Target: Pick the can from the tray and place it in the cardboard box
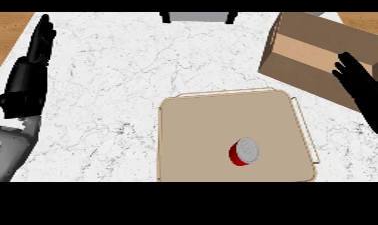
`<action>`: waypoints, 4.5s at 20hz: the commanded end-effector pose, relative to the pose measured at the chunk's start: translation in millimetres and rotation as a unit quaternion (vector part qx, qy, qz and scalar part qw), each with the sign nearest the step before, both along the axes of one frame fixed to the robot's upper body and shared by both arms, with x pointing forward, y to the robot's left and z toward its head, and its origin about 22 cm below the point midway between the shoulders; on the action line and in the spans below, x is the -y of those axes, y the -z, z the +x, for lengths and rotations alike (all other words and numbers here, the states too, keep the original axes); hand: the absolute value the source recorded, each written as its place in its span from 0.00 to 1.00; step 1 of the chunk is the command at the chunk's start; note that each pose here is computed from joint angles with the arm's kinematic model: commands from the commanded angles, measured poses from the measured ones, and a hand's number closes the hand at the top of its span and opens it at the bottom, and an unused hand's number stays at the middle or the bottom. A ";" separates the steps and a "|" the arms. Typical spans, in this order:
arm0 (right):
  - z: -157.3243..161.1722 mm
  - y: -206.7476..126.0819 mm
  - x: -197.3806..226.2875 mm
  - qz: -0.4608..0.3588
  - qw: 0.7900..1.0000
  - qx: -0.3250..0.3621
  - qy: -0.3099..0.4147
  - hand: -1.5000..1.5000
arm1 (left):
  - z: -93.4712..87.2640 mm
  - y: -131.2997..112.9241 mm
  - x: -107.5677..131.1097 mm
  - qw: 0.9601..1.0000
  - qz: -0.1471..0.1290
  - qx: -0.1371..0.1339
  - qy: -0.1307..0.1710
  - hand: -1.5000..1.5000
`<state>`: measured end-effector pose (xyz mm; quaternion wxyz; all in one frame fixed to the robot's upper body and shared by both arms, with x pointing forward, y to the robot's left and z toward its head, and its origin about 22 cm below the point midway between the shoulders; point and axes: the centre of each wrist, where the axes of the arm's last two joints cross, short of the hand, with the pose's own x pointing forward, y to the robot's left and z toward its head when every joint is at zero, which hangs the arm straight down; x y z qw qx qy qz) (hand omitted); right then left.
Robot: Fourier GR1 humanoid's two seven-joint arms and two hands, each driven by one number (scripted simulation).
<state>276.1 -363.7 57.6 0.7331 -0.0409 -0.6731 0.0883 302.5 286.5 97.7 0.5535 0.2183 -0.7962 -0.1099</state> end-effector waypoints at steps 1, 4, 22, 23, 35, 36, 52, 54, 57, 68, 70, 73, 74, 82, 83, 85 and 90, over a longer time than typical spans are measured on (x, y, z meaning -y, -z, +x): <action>-13.2 8.6 -35.1 -0.016 1.000 0.004 -0.006 0.00 | -2.0 -0.1 5.9 0.999 -0.017 -0.034 0.031 0.50; -36.3 24.7 -87.7 -0.033 0.999 0.006 -0.029 0.00 | -9.7 33.5 39.5 0.988 -0.041 -0.111 0.102 0.50; -141.8 -38.2 -128.2 -0.523 0.836 0.153 -0.066 0.00 | -25.9 62.3 50.4 0.963 -0.083 -0.200 0.163 0.50; -153.3 -34.0 -137.9 -0.529 0.837 0.117 -0.082 0.00 | -29.6 63.4 60.1 0.961 -0.083 -0.194 0.178 0.50; -174.6 -91.3 -213.6 -0.513 0.850 -0.020 -0.120 0.00 | -7.6 50.5 83.1 0.959 -0.077 -0.182 0.203 0.50; -159.9 -80.3 -215.1 -0.507 0.853 -0.028 -0.118 0.00 | -16.5 57.2 81.8 0.957 -0.073 -0.187 0.208 0.50; -121.8 -19.0 -251.2 -0.524 0.840 -0.078 -0.115 0.00 | -19.6 45.1 72.2 0.956 -0.078 -0.192 0.207 0.50; -117.8 -12.5 -245.0 -0.513 0.851 -0.061 -0.098 0.00 | -16.5 62.0 80.2 0.958 -0.079 -0.181 0.207 0.50; -105.5 -16.4 -246.6 -0.517 0.848 -0.041 -0.107 0.00 | -20.7 48.6 81.5 0.959 -0.075 -0.182 0.207 0.50; -108.5 10.5 -247.5 -0.531 0.833 -0.079 -0.130 0.00 | -21.2 51.8 67.4 0.956 -0.078 -0.192 0.206 0.50; -106.3 -6.0 -241.5 -0.527 0.836 -0.090 -0.124 0.00 | -36.4 50.6 77.7 0.959 -0.072 -0.184 0.206 0.50; -98.2 6.0 -234.9 -0.533 0.831 -0.093 -0.129 0.00 | -23.5 42.3 67.8 0.957 -0.075 -0.188 0.207 0.50; -99.7 13.9 -238.8 -0.537 0.826 -0.099 -0.140 0.00 | -21.1 64.3 86.8 0.956 -0.084 -0.193 0.205 0.50; -94.0 39.5 -248.8 -0.542 0.822 -0.106 -0.136 0.00 | -27.7 59.9 79.2 0.961 -0.073 -0.180 0.199 0.50; -96.9 27.0 -240.9 -0.548 0.819 -0.104 -0.134 0.00 | -27.8 65.2 79.7 0.958 -0.074 -0.190 0.200 0.50; -100.7 51.2 -251.6 -0.561 0.812 -0.107 -0.123 0.00 | -26.0 48.9 73.2 0.959 -0.070 -0.183 0.206 0.50; -93.6 46.1 -232.6 -0.570 0.805 -0.108 -0.123 0.00 | -6.8 59.4 75.6 0.958 -0.078 -0.190 0.202 0.50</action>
